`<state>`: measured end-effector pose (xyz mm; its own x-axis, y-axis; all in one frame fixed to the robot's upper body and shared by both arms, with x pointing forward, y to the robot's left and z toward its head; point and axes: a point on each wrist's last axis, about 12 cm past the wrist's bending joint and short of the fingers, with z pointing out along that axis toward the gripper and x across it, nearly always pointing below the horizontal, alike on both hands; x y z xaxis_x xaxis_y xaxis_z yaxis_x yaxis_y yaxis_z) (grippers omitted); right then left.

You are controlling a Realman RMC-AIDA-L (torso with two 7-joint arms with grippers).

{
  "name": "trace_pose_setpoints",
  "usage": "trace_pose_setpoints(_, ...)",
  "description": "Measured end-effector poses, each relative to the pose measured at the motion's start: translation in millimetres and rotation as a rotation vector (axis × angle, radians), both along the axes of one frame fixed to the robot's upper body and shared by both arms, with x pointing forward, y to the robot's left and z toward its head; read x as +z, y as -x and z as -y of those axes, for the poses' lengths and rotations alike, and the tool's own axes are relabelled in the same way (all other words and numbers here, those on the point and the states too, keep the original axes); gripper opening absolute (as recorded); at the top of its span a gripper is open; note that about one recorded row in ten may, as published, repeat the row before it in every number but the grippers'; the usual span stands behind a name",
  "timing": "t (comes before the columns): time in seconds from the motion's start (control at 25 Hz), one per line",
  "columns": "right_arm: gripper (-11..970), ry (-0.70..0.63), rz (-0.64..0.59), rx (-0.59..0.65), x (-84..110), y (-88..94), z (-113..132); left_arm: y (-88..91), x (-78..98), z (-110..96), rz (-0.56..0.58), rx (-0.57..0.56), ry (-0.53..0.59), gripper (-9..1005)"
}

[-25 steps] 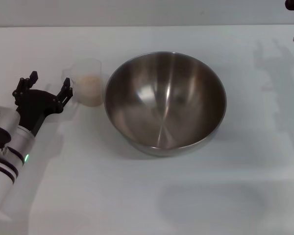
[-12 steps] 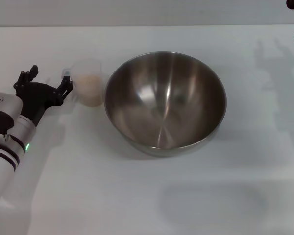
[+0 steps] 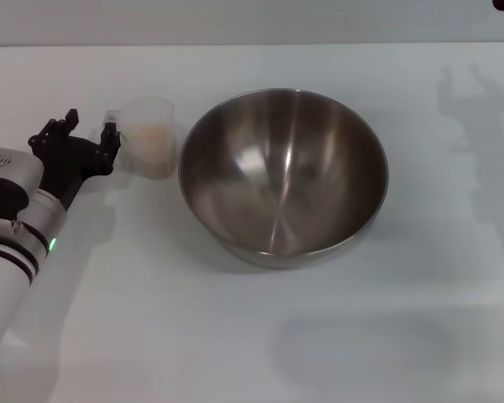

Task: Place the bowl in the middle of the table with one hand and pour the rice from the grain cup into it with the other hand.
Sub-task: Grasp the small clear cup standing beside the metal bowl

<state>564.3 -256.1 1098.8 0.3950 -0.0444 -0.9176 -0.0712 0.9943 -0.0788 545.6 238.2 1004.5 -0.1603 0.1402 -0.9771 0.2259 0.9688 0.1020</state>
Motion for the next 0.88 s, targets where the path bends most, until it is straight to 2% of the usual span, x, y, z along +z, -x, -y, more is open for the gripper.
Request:
trace_pose_setpoints(0.04,436,0.000,0.000,0.000,0.1,0.0,0.1,-0.7,0.5,0.5,0.001,-0.002,0.000,690)
trace_pose_setpoints(0.24,435,0.000,0.001,0.000,0.3,-0.1,-0.1,-2.0,1.5,1.8,0.004,-0.005,0.001,466)
trace_pose_setpoints(0.56,435,0.004,0.001,0.003,0.0,0.1,-0.4,-5.2,4.1,6.0,0.011,-0.019,0.007,228)
trace_pose_setpoints(0.76,435,0.005,-0.003,-0.001,-1.1,1.3,0.7,-6.6,5.0,6.8,0.007,-0.020,0.034,22)
trace_pose_setpoints(0.88,435,0.005,-0.004,-0.002,-1.5,1.7,1.0,-6.3,5.4,6.9,0.011,-0.019,0.039,21)
